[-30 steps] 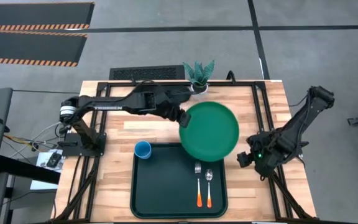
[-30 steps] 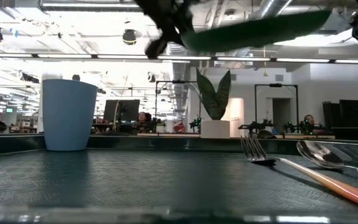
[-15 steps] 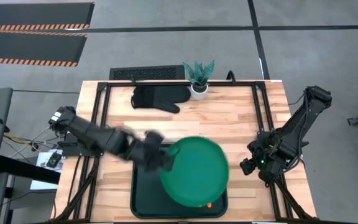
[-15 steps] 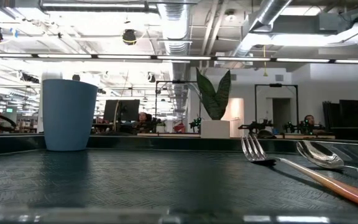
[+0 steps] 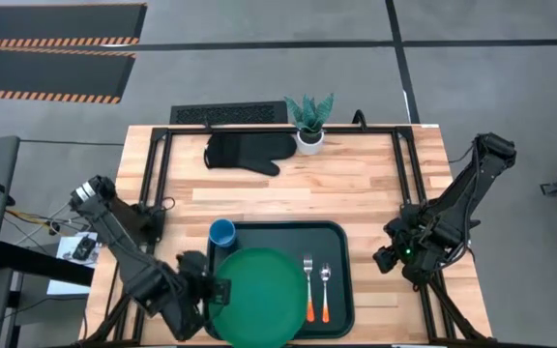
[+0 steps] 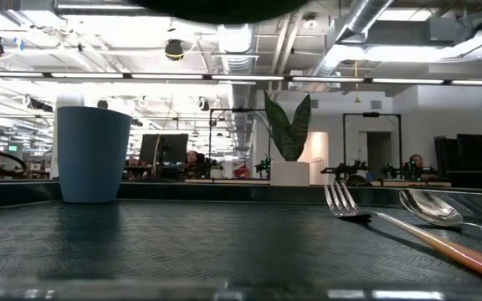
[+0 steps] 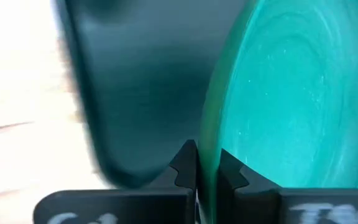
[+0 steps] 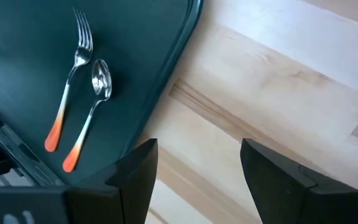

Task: Pick and place plate/cup/fork/spoon on tray
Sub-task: Put the green plate on the bottom left of the serving tray

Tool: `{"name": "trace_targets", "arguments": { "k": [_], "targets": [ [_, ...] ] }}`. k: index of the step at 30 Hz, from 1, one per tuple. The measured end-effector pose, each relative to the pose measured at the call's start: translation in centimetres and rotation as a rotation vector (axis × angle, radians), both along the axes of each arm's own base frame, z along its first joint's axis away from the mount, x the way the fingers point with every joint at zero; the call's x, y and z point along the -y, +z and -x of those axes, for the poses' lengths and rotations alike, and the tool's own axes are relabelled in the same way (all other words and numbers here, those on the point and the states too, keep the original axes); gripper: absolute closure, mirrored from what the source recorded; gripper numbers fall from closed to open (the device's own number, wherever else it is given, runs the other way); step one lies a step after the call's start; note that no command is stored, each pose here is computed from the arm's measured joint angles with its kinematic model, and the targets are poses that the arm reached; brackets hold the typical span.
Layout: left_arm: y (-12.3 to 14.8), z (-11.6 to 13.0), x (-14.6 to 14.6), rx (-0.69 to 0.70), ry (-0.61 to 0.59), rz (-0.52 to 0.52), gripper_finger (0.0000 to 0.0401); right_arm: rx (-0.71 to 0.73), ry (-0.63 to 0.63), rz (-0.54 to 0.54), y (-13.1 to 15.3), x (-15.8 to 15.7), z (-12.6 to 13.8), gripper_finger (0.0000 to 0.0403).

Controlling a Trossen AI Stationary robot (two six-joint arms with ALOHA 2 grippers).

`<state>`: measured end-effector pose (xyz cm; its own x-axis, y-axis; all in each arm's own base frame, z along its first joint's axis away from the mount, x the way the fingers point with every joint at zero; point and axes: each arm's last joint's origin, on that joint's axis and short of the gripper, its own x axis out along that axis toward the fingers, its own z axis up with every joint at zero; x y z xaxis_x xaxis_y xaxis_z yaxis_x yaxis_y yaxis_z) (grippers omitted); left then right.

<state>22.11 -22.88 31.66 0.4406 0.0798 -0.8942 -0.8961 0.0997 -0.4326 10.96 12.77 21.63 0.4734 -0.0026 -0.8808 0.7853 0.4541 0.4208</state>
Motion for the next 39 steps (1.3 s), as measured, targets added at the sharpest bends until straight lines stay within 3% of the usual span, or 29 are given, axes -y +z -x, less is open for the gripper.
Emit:
{"name": "trace_targets", "arguments": {
  "k": [7, 22, 39],
  "targets": [
    [-2.9, 2.4, 1.0, -0.141, -0.041, -0.002, 0.0401, 0.0, 0.002, 0.001, 0.0, 0.0, 0.0, 0.0148],
    [-8.4, 3.2, 1.2, -0.133, -0.064, -0.019, 0.0401, -0.002, -0.04, 0.006, 0.0, 0.5, -0.5, 0.0148],
    [-11.4, 2.9, -0.3, -0.136, -0.033, -0.058, 0.0401, -0.003, -0.05, 0.006, 0.0, 0.6, -0.6, 0.0148]
  ]
}}
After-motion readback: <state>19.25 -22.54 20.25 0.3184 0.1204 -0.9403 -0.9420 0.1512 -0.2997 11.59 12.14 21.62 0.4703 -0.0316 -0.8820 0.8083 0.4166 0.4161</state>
